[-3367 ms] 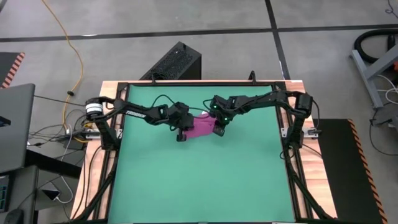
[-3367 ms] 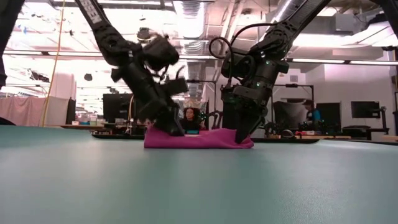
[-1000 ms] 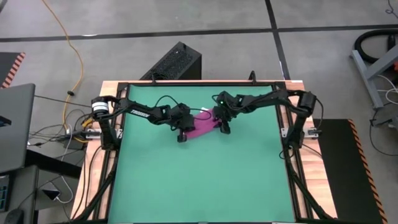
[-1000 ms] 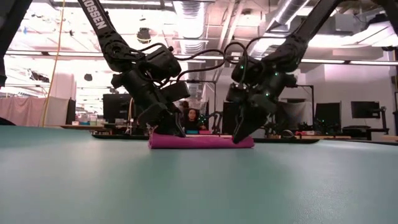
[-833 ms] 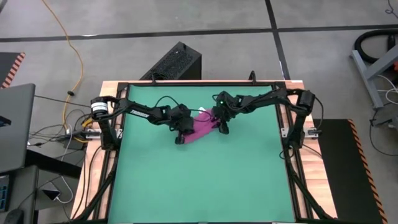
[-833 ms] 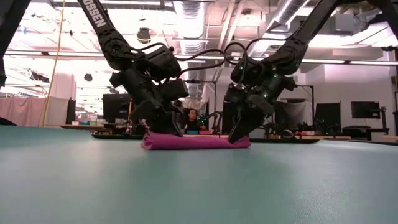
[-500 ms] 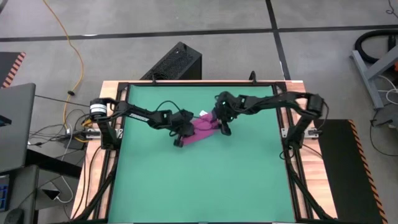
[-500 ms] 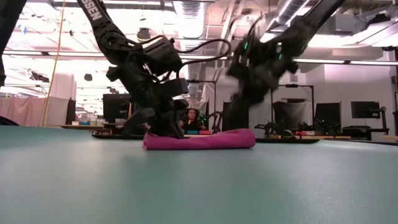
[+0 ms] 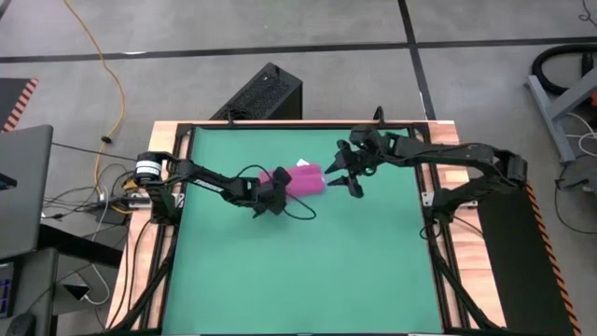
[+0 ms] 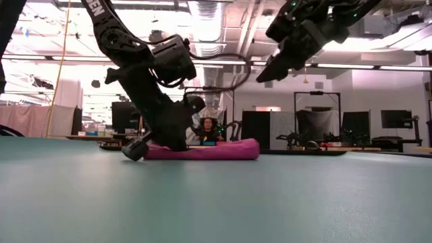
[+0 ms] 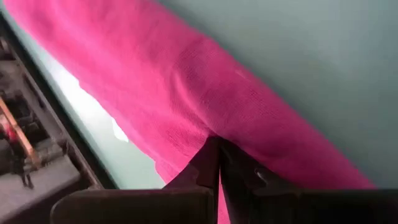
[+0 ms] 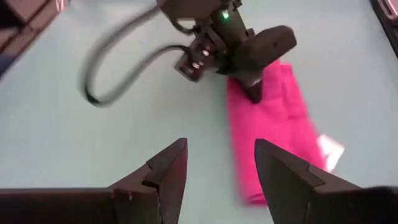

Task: Roll towel into tight, uniform cylinder
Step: Roll the pink towel

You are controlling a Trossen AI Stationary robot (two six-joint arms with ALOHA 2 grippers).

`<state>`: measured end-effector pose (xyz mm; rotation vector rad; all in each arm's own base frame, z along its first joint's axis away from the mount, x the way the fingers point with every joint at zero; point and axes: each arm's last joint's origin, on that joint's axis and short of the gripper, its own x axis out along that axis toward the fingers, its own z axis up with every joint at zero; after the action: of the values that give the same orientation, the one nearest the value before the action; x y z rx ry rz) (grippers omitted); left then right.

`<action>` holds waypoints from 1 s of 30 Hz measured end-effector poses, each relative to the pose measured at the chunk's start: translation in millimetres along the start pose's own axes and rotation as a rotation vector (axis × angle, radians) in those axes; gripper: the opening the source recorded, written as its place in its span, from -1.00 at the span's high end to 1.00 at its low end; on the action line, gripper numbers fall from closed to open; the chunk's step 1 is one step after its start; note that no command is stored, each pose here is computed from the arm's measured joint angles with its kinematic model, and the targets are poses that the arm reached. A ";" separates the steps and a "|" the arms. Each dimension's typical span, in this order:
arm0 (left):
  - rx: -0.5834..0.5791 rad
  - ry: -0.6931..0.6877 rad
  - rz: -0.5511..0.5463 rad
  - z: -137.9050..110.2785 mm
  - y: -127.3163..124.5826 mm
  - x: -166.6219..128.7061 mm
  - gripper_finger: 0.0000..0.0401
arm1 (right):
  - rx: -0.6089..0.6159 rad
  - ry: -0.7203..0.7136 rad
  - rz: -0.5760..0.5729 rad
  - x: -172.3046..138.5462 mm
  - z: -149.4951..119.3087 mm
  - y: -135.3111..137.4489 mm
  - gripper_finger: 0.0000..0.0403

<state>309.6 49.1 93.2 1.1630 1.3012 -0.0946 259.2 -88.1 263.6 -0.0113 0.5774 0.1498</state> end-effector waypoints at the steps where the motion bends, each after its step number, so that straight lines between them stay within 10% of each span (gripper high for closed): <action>1: -0.015 0.003 0.014 0.7 0.4 -0.2 1.00 | 0.025 0.000 0.001 -0.2 0.1 0.1 -0.03; 14: 0.108 -0.035 0.070 20.5 -5.6 -15.0 1.00 | -0.239 0.192 -0.105 57.1 -25.8 -11.6 0.19; 30: 0.106 -0.031 0.210 29.8 2.5 -20.3 1.00 | -0.155 0.217 -0.231 96.7 -64.9 -64.8 0.96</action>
<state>324.7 18.7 105.3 1.3772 1.1507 -0.0278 313.4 -142.2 154.6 -0.2465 0.7752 -0.0328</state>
